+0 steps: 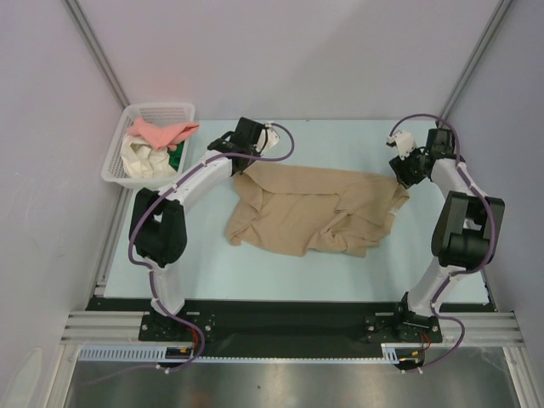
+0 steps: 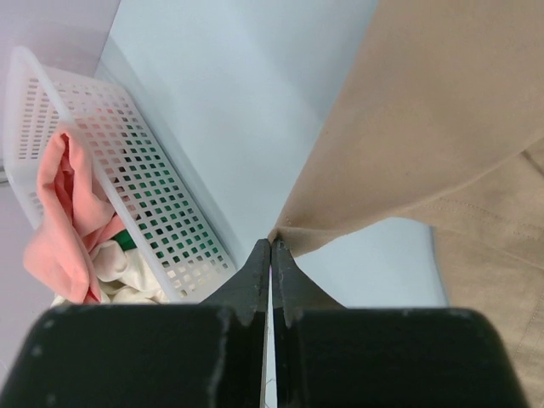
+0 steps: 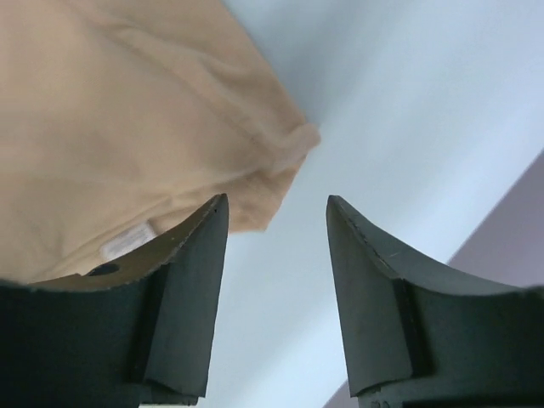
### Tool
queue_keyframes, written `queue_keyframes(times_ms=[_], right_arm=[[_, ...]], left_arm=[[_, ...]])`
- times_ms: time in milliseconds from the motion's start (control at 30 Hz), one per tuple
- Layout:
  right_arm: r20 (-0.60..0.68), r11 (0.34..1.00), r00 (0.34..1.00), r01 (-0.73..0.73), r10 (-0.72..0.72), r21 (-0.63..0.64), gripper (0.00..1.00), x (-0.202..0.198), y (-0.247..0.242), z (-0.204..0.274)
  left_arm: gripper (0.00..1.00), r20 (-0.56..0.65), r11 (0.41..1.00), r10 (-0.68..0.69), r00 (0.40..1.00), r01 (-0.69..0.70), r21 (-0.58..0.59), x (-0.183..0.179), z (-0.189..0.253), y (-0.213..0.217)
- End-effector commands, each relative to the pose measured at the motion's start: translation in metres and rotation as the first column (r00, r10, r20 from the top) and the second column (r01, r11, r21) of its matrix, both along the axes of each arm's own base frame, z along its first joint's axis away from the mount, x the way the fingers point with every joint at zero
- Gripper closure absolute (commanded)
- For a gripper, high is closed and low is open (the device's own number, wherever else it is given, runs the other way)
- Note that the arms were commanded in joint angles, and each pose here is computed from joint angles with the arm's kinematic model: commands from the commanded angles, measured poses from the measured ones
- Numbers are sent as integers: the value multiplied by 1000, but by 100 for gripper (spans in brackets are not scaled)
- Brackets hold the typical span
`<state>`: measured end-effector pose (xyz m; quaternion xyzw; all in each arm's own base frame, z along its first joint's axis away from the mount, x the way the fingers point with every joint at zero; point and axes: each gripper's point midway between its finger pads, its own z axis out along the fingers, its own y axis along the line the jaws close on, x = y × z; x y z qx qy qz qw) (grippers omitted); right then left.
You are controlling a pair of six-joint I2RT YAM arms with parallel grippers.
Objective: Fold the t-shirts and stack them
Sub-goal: Flatten the tshirt out
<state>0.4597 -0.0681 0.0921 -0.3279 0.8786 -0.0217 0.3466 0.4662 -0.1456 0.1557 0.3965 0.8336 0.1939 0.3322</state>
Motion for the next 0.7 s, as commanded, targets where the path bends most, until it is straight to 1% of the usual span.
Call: queue_keyframes(times_ms=[0,33,133,200,300,467,667], right_arm=[[176,996,980,-90,92,-21,45,-13,14,70],[148,991,980,-135,133,6,46,-26,27,67],[85,973,970,-229,226,30,48,-56,53,57],[-34,955,956,-287,290,72,50,-88,74,30],[-135,939,931,-325,338,110,52,-117,89,-1],[-228,926,899,-352,374,134,53,-136,100,-30],[-259,925,888,-364,380,109,53,-133,102,-44]], left_arm=[[99,50,1000,4,999,-4,6,11,18,-1],[100,47,1000,4,999,-4,7,10,17,0],[99,34,1000,5,999,-5,11,7,11,0],[100,33,1000,5,999,-5,9,6,10,1],[100,24,1000,6,1000,-6,8,4,7,1],[99,24,1000,4,1000,-4,2,3,7,0],[100,19,1000,9,1000,-9,-1,0,4,1]])
